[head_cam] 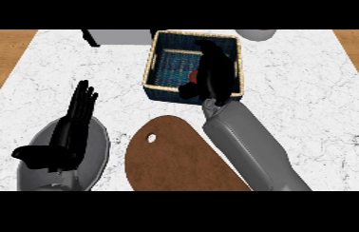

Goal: Pick the tomato from the cutting board and place it in the basket

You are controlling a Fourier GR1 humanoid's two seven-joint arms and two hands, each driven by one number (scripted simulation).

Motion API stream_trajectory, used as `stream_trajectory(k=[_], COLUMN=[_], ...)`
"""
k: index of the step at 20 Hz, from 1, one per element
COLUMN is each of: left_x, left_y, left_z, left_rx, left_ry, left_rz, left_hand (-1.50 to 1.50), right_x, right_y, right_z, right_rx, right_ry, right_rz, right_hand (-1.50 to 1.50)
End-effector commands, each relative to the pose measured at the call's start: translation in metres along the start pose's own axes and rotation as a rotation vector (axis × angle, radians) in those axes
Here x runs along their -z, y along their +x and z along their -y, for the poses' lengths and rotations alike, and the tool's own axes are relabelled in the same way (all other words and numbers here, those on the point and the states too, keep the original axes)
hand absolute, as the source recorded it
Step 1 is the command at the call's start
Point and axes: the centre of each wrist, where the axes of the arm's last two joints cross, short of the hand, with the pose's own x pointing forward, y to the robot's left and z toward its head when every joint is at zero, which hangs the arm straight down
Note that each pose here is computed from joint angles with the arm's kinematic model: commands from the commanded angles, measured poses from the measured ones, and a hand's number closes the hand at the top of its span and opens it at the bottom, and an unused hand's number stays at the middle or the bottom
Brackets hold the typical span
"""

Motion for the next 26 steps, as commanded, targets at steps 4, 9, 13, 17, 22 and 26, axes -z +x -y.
stream_trajectory(k=[4,9,13,17,22,26], left_x=[-0.001,-0.005,0.009,-0.006,-0.016,-0.009], left_y=[-0.006,-0.007,0.012,0.025,-0.002,-0.006], left_z=[-0.005,0.011,0.007,-0.012,-0.011,-0.012], left_rx=[-0.011,-0.014,0.001,0.007,-0.016,-0.005], left_ry=[-0.008,0.007,0.010,0.016,0.008,0.023], left_rz=[-0.011,-0.011,0.002,-0.001,-0.013,0.012], left_hand=[0.00,0.00,0.00,0.00,0.00,0.00], right_x=[0.003,-0.005,-0.008,-0.014,-0.027,-0.050], right_y=[0.009,0.008,-0.009,-0.004,-0.035,-0.074], right_z=[0.015,0.051,0.068,0.099,0.138,0.169], right_rx=[0.127,0.160,0.127,0.187,0.323,0.309], right_ry=[-0.141,-0.277,-0.314,-0.415,-0.466,-0.416], right_rz=[0.060,0.077,0.035,-0.031,-0.060,0.000], right_hand=[-1.50,-1.50,-1.50,-1.50,-1.50,-1.50])
